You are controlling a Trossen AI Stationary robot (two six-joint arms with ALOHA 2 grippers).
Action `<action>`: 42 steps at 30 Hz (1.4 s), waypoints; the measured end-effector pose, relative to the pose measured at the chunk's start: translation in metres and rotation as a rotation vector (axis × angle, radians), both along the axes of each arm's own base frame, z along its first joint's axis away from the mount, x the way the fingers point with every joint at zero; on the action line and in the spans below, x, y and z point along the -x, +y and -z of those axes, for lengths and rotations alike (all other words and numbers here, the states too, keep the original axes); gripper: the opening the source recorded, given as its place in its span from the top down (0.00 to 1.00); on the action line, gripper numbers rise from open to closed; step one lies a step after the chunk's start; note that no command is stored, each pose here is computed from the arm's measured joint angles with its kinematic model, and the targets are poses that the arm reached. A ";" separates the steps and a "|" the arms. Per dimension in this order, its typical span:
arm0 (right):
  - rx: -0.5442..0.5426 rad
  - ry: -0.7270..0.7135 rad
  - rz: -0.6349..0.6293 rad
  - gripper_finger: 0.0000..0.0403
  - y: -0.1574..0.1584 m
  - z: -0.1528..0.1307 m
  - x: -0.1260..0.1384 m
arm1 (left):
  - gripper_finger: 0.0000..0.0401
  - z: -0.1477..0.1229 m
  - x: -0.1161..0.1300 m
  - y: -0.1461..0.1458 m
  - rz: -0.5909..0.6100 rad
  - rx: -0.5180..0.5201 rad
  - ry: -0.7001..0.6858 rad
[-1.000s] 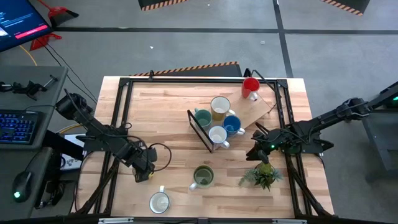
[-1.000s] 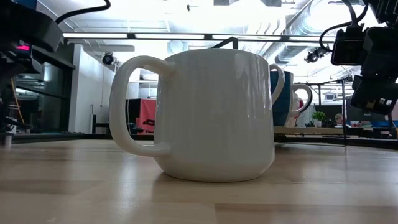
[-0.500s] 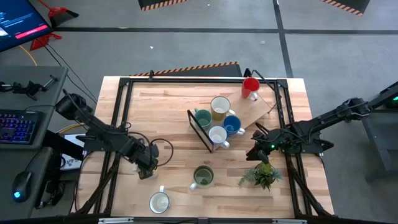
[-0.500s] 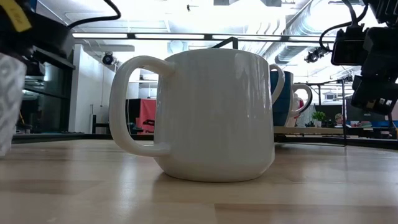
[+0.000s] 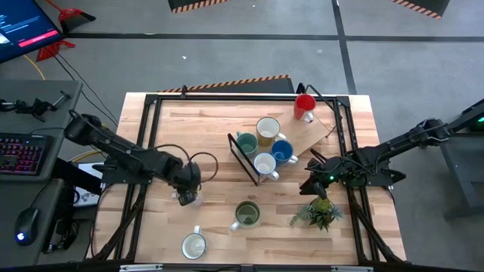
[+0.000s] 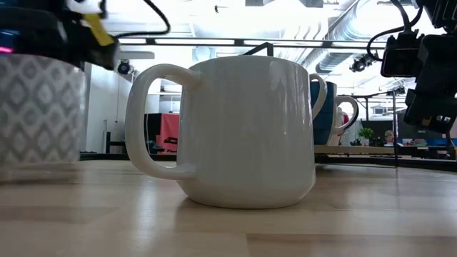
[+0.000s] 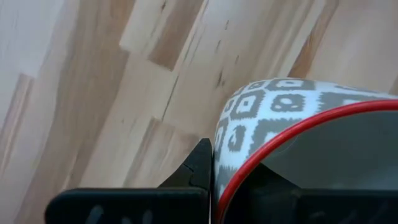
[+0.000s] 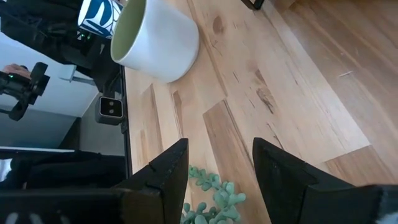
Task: Place coffee mugs
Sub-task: Move the gray patterned mug to the bottom center of the table
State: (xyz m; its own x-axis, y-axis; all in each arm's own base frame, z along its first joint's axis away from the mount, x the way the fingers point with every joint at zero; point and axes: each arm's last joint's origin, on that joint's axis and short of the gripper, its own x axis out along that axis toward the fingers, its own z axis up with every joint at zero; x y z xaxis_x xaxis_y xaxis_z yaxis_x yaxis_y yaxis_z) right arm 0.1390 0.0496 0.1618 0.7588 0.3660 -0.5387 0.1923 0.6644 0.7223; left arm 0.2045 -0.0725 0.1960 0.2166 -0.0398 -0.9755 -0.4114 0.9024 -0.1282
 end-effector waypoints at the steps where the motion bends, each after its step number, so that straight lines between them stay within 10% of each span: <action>1: 0.000 -0.001 0.001 0.60 0.000 0.000 0.000 | 0.98 0.000 -0.003 0.003 -0.003 0.002 -0.010; 42: 0.029 0.005 -0.009 0.60 0.000 0.001 0.001 | 0.94 -0.001 -0.012 0.030 0.037 -0.033 -0.044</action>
